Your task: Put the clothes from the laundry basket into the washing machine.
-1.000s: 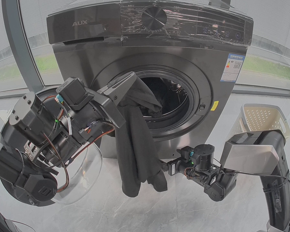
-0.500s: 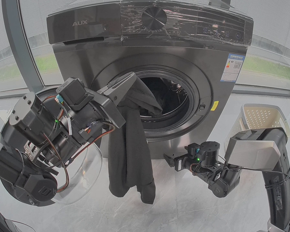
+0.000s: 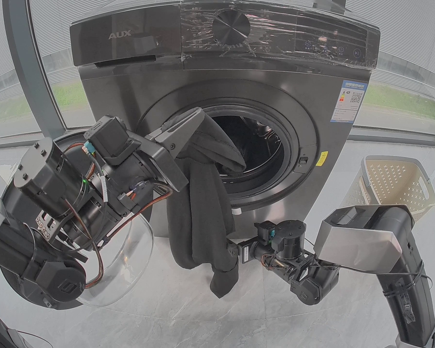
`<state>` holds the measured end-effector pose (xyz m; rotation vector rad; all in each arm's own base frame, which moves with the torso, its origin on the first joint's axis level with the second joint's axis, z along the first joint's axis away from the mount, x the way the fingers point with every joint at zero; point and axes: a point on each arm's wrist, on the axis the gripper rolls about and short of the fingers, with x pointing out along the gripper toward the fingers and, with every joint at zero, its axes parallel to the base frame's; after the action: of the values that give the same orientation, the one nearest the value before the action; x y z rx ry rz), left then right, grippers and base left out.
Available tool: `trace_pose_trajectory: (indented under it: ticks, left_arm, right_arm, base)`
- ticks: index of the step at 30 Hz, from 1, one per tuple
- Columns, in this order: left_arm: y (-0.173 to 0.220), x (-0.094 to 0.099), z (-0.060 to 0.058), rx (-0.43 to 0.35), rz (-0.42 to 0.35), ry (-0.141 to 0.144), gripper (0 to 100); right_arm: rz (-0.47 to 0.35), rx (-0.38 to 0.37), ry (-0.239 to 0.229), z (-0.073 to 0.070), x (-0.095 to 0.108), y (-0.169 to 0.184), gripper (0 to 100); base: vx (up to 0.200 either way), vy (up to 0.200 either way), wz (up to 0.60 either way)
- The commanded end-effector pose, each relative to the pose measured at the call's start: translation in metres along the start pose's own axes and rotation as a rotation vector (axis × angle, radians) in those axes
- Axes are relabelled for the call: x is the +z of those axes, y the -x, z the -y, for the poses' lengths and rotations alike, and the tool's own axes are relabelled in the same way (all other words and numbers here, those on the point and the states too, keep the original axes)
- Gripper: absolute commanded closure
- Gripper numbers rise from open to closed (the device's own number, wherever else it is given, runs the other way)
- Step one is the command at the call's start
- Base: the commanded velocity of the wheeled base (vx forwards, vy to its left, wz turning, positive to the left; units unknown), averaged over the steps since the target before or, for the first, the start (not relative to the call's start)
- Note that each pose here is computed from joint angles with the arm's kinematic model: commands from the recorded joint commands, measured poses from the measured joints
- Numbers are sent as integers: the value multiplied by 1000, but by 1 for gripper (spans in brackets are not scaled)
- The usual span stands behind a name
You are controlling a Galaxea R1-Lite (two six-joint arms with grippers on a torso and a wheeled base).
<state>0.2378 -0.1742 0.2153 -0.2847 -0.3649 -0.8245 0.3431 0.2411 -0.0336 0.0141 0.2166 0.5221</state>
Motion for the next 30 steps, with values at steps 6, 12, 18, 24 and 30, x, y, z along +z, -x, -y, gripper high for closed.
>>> trace_pose_trajectory:
  ticks: [6, 12, 18, 24, 30]
  left_arm:
    - [0, 0, -4, 11, 3, -5, 100]
    - [0, 1, -4, 12, 5, -6, 100]
    - [1, 2, -3, 10, 8, -7, 100]
    - [1, 2, -3, 8, 6, -6, 100]
    - [1, 2, -3, 8, 6, -6, 100]
  right_arm:
    - [-51, 79, 12, -23, -13, 18, 0]
    - [-48, 45, 6, -9, -12, 14, 0]
    - [-49, -28, -5, 21, -10, 10, 0]
    - [-36, -22, -1, 22, -15, -7, 0]
    - [-22, 11, -1, 16, -15, -23, 0]
  base:
    - [0, 0, 0]
    - [0, 0, 0]
    - [0, 0, 0]
    - [0, 0, 0]
    - [0, 0, 0]
